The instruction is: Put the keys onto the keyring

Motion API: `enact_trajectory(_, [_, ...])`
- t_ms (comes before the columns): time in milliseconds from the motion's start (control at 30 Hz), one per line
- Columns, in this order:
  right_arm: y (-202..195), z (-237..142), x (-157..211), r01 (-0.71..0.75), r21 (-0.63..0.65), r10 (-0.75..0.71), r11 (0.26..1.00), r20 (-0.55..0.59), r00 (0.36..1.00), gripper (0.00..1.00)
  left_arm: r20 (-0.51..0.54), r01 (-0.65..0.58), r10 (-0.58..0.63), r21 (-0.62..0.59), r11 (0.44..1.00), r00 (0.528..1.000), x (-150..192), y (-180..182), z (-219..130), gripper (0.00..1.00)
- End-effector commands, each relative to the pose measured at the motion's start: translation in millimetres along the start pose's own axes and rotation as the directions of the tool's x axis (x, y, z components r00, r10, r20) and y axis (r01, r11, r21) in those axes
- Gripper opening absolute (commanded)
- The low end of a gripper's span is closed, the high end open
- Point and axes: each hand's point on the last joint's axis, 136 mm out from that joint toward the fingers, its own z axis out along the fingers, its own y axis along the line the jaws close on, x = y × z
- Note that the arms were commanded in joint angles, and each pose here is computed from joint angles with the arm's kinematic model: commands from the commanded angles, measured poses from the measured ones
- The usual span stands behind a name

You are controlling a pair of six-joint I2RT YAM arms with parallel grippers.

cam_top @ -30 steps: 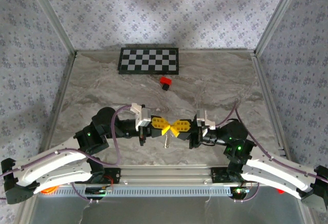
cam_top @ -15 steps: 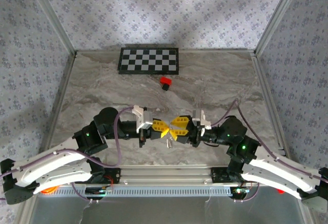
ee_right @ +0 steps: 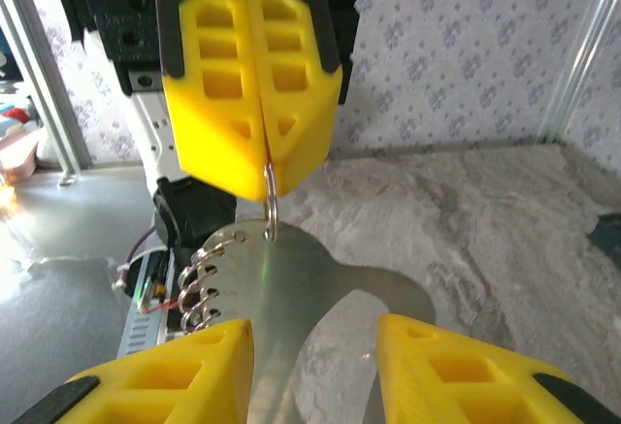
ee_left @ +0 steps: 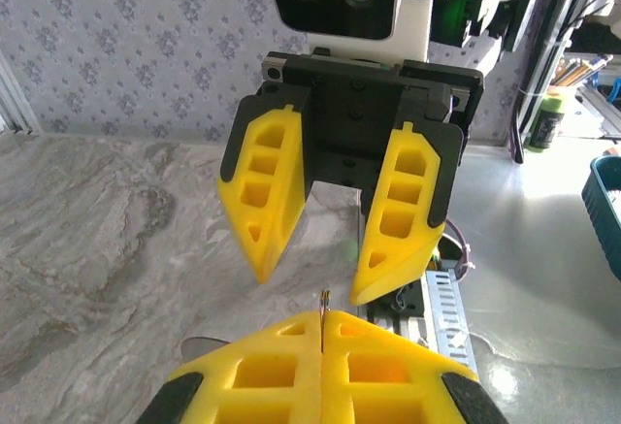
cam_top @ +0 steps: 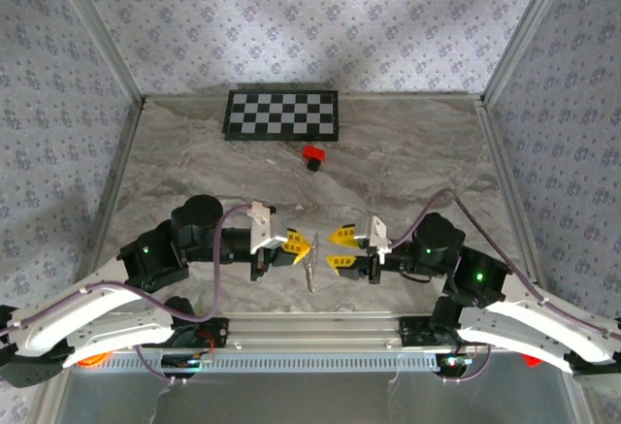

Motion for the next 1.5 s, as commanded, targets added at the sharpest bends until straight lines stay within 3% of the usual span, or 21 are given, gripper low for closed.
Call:
enact_trajectory(0, [7.9, -1.3, -9.9, 0.015, -0.043, -0.015, 0.999, 0.003, 1.000, 0.39, -0.022, -0.041, 0.041, 0.003, 0.999, 0.999, -5.8, -2.8, -5.9, 0.00])
enact_trajectory(400, [8.8, 6.9, -10.4, 0.015, -0.055, -0.015, 0.998, 0.004, 1.000, 0.34, -0.115, -0.049, 0.047, -0.018, 0.999, 0.992, 9.5, 6.0, 3.4, 0.00])
enact_trajectory(1000, [6.3, 17.1, -1.6, 0.019, -0.050, -0.020, 0.999, -0.021, 1.000, 0.26, -0.110, -0.047, 0.048, 0.011, 0.999, 0.993, 8.4, 4.7, 15.1, 0.00])
enact_trajectory(1467, [2.2, 19.9, 0.4, 0.017, -0.026, -0.017, 1.000, -0.013, 1.000, 0.12, -0.111, -0.041, 0.044, 0.023, 0.999, 0.993, 8.3, 3.4, 18.2, 0.00])
